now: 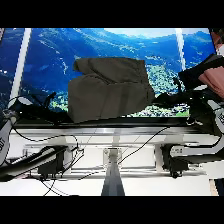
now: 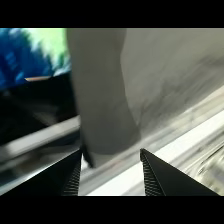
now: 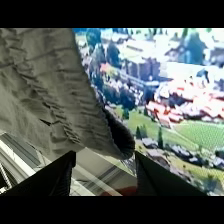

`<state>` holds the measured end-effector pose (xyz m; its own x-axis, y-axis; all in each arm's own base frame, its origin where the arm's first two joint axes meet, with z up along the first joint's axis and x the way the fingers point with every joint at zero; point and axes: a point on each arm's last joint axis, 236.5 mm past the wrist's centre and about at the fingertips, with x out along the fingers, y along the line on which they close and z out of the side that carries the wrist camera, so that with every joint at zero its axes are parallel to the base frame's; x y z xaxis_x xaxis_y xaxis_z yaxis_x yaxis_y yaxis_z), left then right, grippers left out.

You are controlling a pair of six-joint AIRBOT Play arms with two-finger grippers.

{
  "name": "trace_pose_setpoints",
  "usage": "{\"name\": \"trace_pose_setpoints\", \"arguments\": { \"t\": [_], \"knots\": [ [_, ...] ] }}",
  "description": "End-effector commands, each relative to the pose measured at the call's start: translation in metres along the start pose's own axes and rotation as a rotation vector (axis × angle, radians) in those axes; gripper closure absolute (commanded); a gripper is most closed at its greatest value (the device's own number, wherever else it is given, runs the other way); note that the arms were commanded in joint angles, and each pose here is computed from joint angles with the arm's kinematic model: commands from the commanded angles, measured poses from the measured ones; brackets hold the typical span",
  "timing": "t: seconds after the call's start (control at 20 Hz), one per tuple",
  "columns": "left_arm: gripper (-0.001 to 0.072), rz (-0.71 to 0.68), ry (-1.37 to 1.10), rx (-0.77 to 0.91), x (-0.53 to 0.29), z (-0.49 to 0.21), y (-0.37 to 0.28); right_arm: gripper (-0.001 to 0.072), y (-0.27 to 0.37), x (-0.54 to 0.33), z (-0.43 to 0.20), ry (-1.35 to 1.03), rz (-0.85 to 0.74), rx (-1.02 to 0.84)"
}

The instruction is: Fold the clothes and pants, and hang the long-sleeved shirts on hangers.

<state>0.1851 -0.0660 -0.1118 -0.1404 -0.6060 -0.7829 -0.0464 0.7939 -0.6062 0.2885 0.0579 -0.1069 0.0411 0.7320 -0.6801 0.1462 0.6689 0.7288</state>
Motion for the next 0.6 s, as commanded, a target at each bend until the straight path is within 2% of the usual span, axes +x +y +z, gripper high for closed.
{"name": "trace_pose_setpoints", "arguments": {
  "t": [0.0, 0.05, 0.1, 0.25, 0.55],
  "knots": [
    [0.0297, 0.056, -0.108, -0.012, 0.006, 0.021, 0.016, 0.0283, -0.004, 0.000, 0.003, -0.015, -0.018, 0.027],
    [0.0346, 0.054, -0.116, -0.014, 0.005, 0.023, 0.016, 0.0283, -0.005, 0.000, 0.003, -0.012, -0.022, 0.058],
    [0.0479, 0.050, -0.119, -0.016, 0.005, 0.024, 0.015, 0.0283, -0.007, 0.000, 0.001, -0.008, -0.031, 0.082],
    [0.0695, 0.038, -0.129, 0.004, 0.005, 0.026, 0.012, 0.0282, -0.009, 0.001, 0.001, -0.004, -0.041, 0.114],
    [0.0696, 0.023, -0.142, 0.003, 0.005, 0.029, 0.008, 0.0281, 0.002, 0.030, 0.012, -0.016, -0.120, -0.016]
  ]
}}
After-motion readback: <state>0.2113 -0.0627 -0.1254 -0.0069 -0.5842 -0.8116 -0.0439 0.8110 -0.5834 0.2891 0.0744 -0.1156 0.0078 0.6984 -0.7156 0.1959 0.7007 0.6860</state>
